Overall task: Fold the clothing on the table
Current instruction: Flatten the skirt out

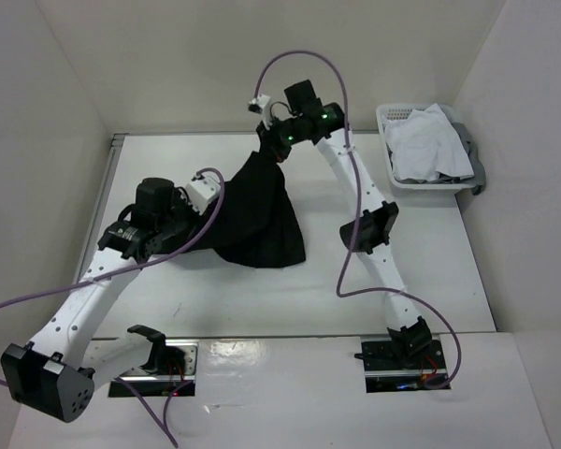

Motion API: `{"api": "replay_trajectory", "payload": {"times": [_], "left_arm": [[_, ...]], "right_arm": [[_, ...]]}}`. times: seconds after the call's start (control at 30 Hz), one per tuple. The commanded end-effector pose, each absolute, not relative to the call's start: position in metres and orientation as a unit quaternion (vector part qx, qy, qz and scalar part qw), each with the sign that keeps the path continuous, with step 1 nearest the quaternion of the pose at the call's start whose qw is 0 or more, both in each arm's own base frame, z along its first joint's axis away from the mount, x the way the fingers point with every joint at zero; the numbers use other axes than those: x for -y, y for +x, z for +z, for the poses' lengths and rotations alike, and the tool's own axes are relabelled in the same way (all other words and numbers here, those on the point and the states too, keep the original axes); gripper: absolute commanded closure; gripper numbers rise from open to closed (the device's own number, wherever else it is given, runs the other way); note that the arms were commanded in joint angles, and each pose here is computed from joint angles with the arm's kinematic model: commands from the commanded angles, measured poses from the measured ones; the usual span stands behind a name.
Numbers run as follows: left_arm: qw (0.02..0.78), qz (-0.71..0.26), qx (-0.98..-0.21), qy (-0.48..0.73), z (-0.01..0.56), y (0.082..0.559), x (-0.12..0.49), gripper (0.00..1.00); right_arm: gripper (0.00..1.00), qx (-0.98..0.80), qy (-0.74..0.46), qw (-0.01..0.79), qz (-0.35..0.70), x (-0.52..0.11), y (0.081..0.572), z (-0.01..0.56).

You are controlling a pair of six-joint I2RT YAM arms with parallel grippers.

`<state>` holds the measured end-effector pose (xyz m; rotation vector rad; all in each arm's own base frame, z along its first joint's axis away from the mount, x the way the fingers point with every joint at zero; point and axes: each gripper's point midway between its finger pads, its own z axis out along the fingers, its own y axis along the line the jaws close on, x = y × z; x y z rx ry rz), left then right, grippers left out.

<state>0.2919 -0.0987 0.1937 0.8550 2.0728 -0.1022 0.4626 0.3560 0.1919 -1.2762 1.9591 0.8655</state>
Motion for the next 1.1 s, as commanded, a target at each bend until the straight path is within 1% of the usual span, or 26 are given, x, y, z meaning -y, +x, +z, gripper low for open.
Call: {"api": "replay_trajectory", "payload": {"times": [0.0,0.03,0.1,0.2,0.27,0.33,0.37,0.4,0.47,0.5,0.53,0.57,0.63,0.67,0.7,0.77,0.9,1.07], "left_arm": [[0.508,-0.037,-0.801,0.315,0.249,0.302,0.099,0.90],[0.514,-0.042,-0.797,0.315,0.253,0.299,0.103,0.90],[0.526,-0.041,-0.791,0.309,0.262,0.299,0.104,0.90],[0.538,-0.050,-0.789,0.293,0.269,0.296,0.105,0.90],[0.542,-0.049,-0.789,0.285,0.268,0.291,0.101,0.90],[0.546,-0.044,-0.792,0.269,0.269,0.287,0.096,0.90],[0.544,-0.042,-0.794,0.270,0.264,0.285,0.097,0.90],[0.551,-0.040,-0.792,0.262,0.269,0.283,0.094,0.90],[0.555,-0.036,-0.790,0.259,0.269,0.280,0.091,0.90],[0.550,-0.036,-0.793,0.260,0.267,0.279,0.091,0.90],[0.556,-0.036,-0.789,0.259,0.271,0.277,0.090,0.90],[0.557,-0.036,-0.789,0.259,0.272,0.274,0.089,0.90],[0.572,-0.044,-0.778,0.256,0.288,0.268,0.090,0.90],[0.571,-0.053,-0.776,0.262,0.289,0.263,0.093,0.90],[0.573,-0.055,-0.772,0.268,0.294,0.259,0.092,0.90],[0.588,-0.061,-0.754,0.285,0.310,0.245,0.092,0.90],[0.621,-0.059,-0.724,0.295,0.340,0.218,0.084,0.90],[0.648,-0.051,-0.697,0.303,0.365,0.189,0.075,0.90]], "right_arm": [[1.00,-0.711,-0.496,0.366,0.338,-0.345,0.417,0.294],[1.00,-0.705,-0.494,0.380,0.339,-0.339,0.407,0.319],[1.00,-0.725,-0.477,0.366,0.335,-0.335,0.397,0.321],[1.00,-0.745,-0.454,0.376,0.312,-0.330,0.386,0.336],[1.00,-0.755,-0.442,0.381,0.299,-0.333,0.367,0.340],[1.00,-0.767,-0.408,0.422,0.261,-0.323,0.365,0.345],[1.00,-0.749,-0.402,0.464,0.249,-0.320,0.349,0.355],[1.00,-0.757,-0.384,0.482,0.217,-0.305,0.353,0.354],[1.00,-0.761,-0.377,0.486,0.205,-0.288,0.339,0.352],[1.00,-0.768,-0.361,0.493,0.193,-0.271,0.345,0.351],[1.00,-0.776,-0.360,0.481,0.192,-0.264,0.341,0.335],[1.00,-0.766,-0.352,0.502,0.192,-0.254,0.335,0.349],[1.00,-0.770,-0.355,0.496,0.185,-0.243,0.327,0.335],[1.00,-0.769,-0.357,0.499,0.179,-0.236,0.324,0.334],[1.00,-0.759,-0.355,0.516,0.182,-0.230,0.315,0.346],[1.00,-0.749,-0.371,0.514,0.191,-0.225,0.302,0.343],[1.00,-0.712,-0.392,0.541,0.217,-0.207,0.267,0.368],[1.00,-0.655,-0.385,0.607,0.235,-0.173,0.222,0.416]]}}
